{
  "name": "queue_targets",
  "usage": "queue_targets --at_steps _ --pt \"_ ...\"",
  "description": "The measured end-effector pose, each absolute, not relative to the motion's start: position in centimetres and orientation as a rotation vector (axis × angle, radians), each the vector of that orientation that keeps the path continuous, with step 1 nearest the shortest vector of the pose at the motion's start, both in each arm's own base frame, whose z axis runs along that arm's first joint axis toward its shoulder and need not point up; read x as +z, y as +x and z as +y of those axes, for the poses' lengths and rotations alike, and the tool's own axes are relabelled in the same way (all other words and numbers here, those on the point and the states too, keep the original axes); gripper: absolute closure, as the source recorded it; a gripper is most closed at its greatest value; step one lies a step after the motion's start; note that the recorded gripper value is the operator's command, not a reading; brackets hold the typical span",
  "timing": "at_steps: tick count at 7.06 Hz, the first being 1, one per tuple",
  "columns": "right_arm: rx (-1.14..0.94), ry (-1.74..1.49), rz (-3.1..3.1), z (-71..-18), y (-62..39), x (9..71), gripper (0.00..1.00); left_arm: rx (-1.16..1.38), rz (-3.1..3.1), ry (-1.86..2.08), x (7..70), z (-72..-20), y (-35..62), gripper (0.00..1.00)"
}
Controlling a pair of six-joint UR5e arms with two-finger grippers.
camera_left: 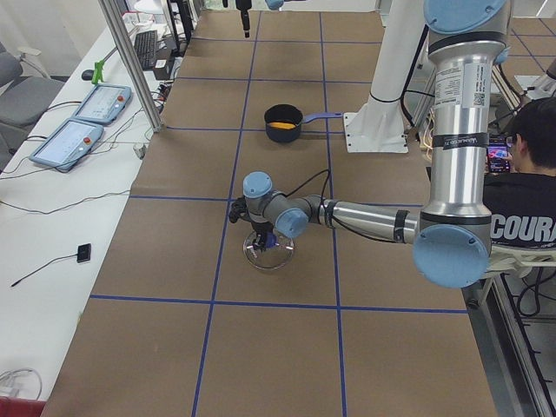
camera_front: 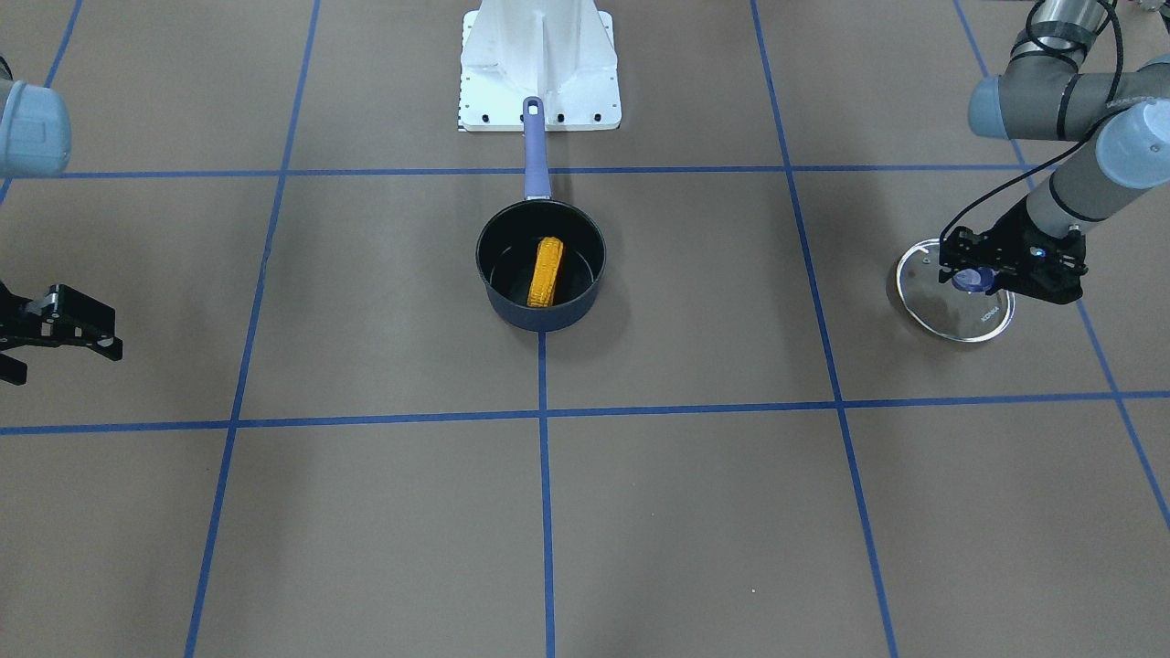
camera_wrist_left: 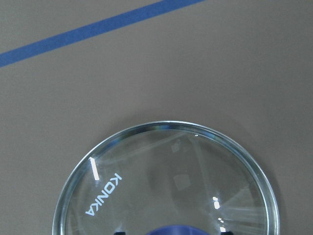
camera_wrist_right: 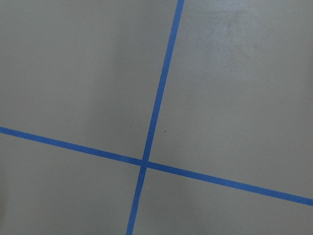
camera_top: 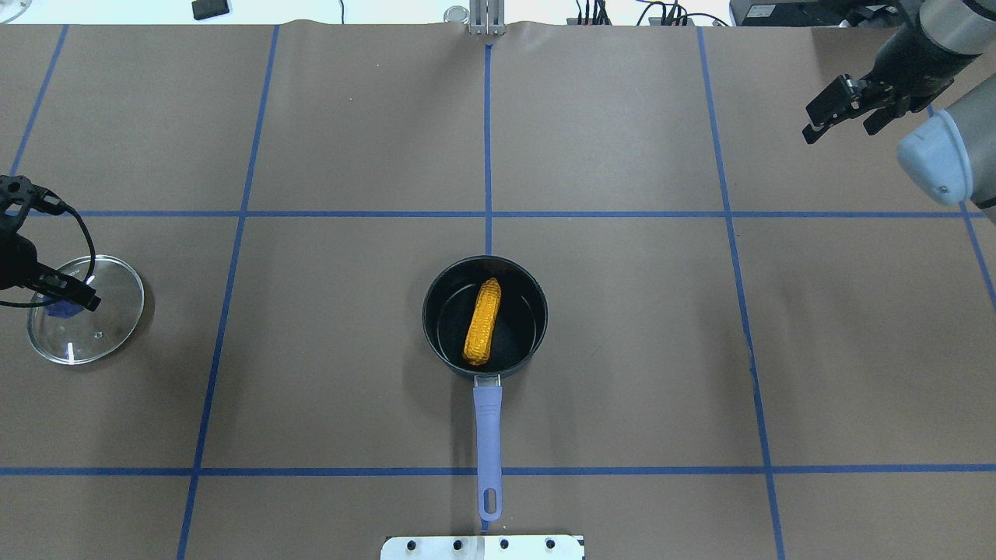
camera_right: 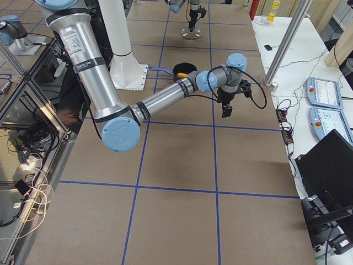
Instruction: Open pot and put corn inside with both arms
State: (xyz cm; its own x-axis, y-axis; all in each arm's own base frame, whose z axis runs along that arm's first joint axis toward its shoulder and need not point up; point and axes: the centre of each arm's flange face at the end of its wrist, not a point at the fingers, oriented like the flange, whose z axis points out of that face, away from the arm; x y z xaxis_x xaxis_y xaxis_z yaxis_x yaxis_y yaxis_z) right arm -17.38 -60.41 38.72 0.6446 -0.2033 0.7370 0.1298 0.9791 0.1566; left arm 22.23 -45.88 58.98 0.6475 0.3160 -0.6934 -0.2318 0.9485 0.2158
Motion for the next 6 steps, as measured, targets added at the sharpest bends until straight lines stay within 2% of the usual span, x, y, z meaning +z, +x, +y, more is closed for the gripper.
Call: queue_targets --at_steps 1,2,6 --pt "-0.189 0.093 -0.848 -60.4 -17.4 38.7 0.0 0.313 0.81 0.113 58.9 -46.0 22.3 0.06" --pt "-0.189 0.094 -0.847 -60.4 -17.4 38.7 0.0 0.312 0.812 0.116 58.7 -46.2 22.4 0.03" --pt "-0.162 0.096 -0.843 -60.6 -16.0 39.2 0.0 0.25 0.877 0.124 57.1 -48.7 18.1 0.02"
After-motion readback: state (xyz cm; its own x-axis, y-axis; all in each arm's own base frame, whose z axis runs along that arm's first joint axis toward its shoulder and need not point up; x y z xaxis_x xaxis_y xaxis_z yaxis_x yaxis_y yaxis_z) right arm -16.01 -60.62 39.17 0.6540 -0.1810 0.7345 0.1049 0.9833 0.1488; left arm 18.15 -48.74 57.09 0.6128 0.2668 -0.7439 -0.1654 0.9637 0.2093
